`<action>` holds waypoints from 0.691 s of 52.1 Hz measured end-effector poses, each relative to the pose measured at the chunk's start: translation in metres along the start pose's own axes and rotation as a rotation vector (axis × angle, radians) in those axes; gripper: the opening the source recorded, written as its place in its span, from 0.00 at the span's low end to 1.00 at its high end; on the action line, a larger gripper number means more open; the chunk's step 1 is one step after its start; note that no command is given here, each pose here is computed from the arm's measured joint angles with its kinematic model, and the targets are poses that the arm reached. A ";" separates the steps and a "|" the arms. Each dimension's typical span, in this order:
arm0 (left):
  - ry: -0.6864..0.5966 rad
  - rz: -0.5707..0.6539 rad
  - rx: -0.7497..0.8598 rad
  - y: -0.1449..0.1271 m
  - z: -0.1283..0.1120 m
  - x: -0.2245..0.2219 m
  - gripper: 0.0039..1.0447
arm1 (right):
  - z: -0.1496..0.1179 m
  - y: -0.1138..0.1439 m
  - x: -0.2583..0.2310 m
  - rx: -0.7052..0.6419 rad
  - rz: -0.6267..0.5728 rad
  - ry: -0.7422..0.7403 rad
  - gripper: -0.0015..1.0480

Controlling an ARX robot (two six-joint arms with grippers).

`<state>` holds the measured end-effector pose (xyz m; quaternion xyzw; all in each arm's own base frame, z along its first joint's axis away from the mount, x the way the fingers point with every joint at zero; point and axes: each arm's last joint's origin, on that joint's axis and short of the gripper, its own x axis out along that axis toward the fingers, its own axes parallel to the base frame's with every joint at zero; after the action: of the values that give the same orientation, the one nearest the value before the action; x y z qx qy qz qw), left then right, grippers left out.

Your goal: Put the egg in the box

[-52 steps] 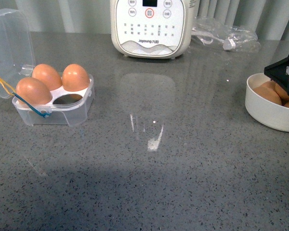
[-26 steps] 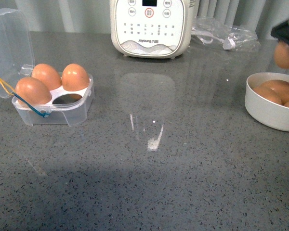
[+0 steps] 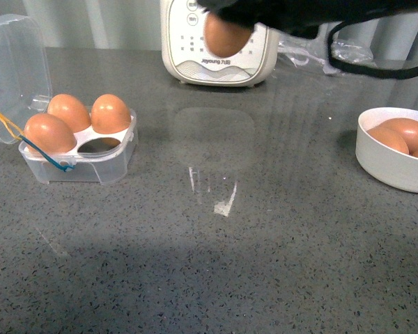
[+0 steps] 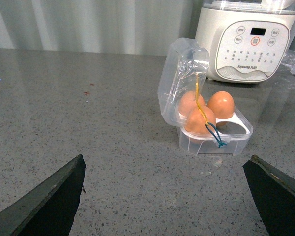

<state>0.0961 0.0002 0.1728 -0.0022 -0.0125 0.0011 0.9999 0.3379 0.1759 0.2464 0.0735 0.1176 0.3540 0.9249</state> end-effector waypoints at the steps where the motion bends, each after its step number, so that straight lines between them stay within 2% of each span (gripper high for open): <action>1: 0.000 0.000 0.000 0.000 0.000 0.000 0.94 | -0.003 0.003 0.004 -0.002 0.024 0.009 0.38; 6: 0.000 0.000 0.000 0.000 0.000 0.000 0.94 | -0.012 0.025 0.023 -0.027 0.193 0.042 0.38; 8: 0.000 0.000 0.000 0.000 0.000 0.000 0.94 | -0.013 0.030 0.026 -0.035 0.224 0.052 0.38; 14: 0.000 0.000 0.000 0.000 0.000 0.000 0.94 | -0.013 0.040 0.037 -0.079 0.254 0.078 0.38; 36: 0.000 0.000 0.000 0.000 0.000 0.000 0.94 | -0.033 0.045 0.048 -0.084 0.342 0.164 0.38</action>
<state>0.0961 0.0002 0.1728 -0.0022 -0.0125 0.0011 0.9999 0.3355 0.2431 0.2164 0.0249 0.1634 0.5152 0.8410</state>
